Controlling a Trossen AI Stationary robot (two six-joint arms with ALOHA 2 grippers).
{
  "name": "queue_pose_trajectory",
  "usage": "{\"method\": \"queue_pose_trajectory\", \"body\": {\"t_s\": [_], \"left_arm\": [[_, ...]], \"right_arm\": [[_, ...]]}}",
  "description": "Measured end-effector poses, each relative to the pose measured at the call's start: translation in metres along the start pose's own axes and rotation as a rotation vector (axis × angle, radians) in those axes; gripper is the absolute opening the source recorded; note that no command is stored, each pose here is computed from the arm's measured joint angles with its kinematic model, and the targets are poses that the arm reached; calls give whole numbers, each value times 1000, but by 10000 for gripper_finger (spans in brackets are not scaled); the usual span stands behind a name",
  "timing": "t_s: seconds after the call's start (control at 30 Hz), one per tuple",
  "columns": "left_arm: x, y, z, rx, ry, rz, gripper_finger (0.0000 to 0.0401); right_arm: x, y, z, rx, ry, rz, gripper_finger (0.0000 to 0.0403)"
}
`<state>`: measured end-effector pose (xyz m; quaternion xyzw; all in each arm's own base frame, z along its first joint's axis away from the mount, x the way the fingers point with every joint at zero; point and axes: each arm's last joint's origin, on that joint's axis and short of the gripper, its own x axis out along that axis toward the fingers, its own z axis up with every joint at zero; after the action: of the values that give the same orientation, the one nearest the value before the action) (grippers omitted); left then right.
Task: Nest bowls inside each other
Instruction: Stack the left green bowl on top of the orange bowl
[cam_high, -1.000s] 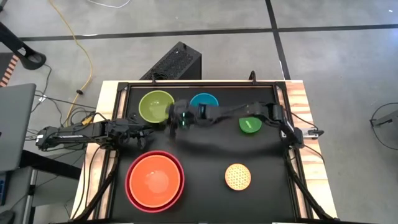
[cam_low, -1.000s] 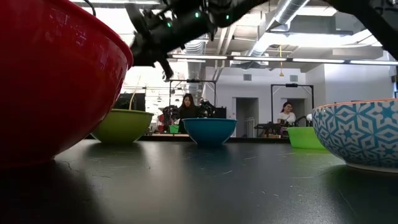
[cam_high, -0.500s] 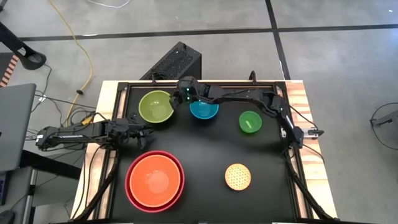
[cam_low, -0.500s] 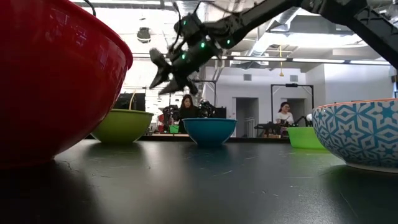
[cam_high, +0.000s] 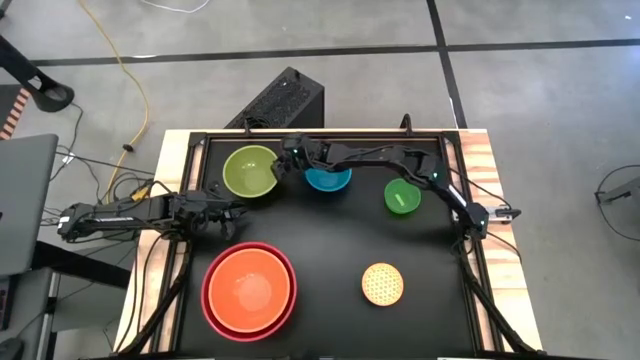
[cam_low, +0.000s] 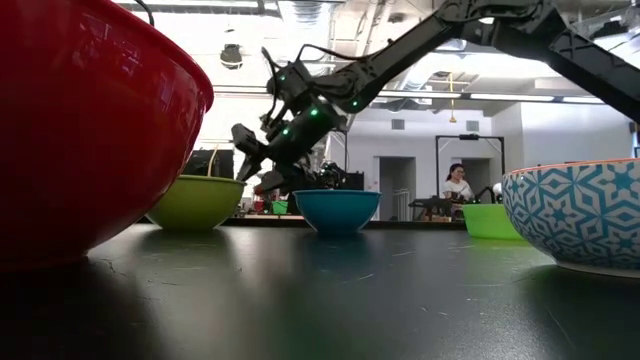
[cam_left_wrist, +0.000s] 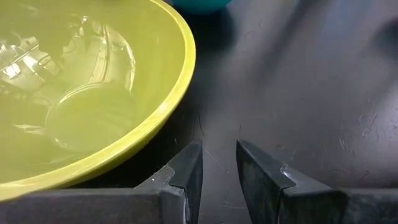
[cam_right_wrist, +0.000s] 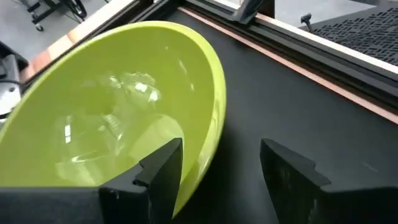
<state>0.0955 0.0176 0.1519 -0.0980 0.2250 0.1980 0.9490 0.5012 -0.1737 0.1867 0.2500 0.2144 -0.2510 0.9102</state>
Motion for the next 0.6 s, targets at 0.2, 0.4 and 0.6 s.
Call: {"method": "queue_pose_trajectory", "body": {"t_s": [0.2,0.4,0.6], "left_arm": [[0,0,0,0,0,1,87],[0,0,0,0,-1,1,87],[0,0,0,0,0,1,87]], "right_arm": [[16,4,-6,-3,41,-11,222],[22,7,1,-4,63,-26,162],[9,11,26,-19,-36,-52,40]]}}
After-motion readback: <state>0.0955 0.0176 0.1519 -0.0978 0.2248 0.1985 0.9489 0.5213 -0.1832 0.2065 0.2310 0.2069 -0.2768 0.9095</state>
